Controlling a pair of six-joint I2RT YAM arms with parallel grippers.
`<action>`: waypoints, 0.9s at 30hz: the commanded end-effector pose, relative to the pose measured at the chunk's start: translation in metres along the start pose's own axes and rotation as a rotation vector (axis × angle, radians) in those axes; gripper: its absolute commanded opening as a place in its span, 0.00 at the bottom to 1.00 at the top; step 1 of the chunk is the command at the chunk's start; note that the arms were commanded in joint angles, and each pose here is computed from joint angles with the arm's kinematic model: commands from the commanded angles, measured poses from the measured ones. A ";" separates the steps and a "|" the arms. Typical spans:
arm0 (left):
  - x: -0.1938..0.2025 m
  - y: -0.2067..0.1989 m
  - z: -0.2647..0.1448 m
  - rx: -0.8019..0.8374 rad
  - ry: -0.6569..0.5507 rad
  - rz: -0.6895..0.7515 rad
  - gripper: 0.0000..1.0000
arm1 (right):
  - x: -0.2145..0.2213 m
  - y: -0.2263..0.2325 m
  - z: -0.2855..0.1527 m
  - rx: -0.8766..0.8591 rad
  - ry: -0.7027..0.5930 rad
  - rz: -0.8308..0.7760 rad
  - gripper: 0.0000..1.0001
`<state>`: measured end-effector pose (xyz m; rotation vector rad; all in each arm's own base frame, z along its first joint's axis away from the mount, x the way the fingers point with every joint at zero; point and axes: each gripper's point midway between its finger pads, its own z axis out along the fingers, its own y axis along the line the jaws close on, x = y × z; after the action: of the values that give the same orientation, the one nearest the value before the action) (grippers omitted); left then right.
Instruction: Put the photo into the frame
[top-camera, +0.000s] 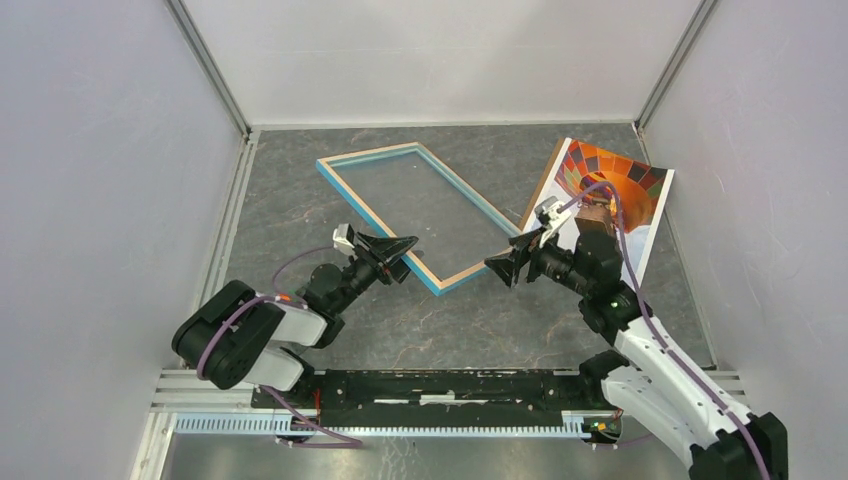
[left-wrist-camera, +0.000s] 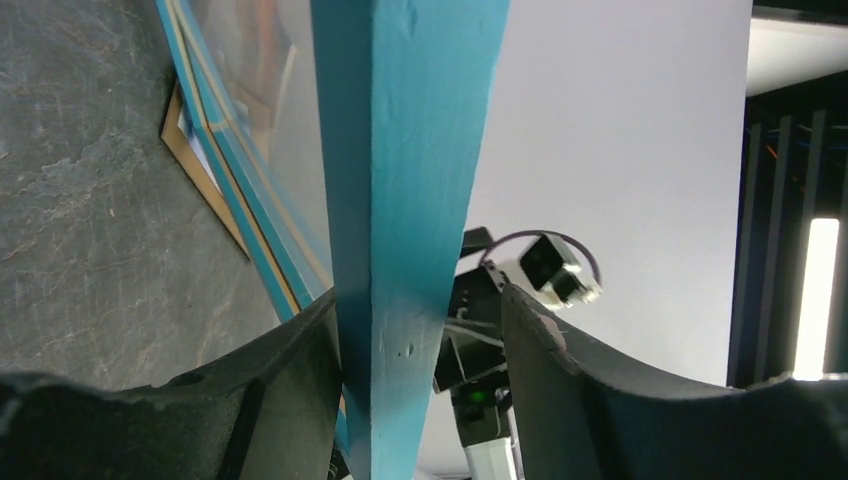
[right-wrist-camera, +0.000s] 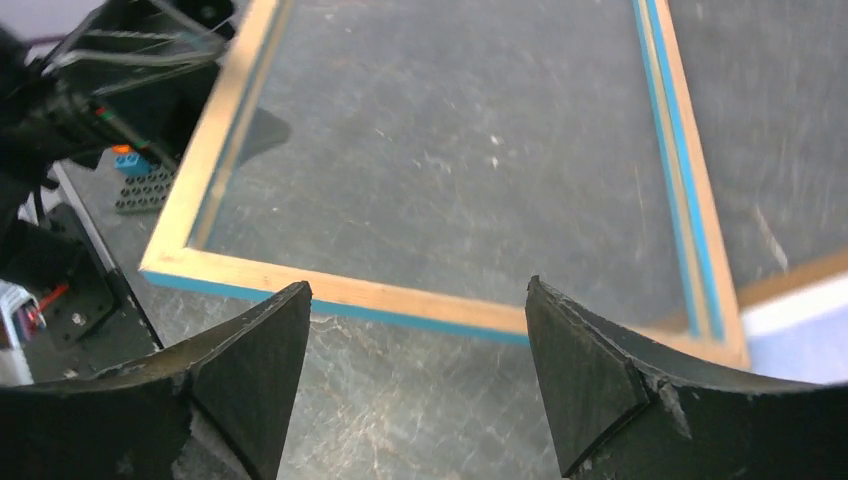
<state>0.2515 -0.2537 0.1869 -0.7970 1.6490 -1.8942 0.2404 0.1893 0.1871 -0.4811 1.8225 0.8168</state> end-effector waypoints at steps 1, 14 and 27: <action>0.014 -0.065 0.000 0.237 0.052 0.154 0.63 | -0.041 0.019 0.005 -0.036 -0.140 -0.340 0.83; 0.021 -0.082 0.006 0.276 0.088 0.194 0.64 | -0.061 0.076 0.024 -0.223 -0.197 -0.669 0.59; 0.020 -0.079 0.006 0.256 0.084 0.199 0.63 | -0.065 0.121 0.017 -0.363 -0.248 -0.736 0.47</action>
<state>0.2476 -0.2613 0.2346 -0.5946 1.5473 -1.9568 0.1993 0.2691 0.2532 -1.1285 1.2234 0.6482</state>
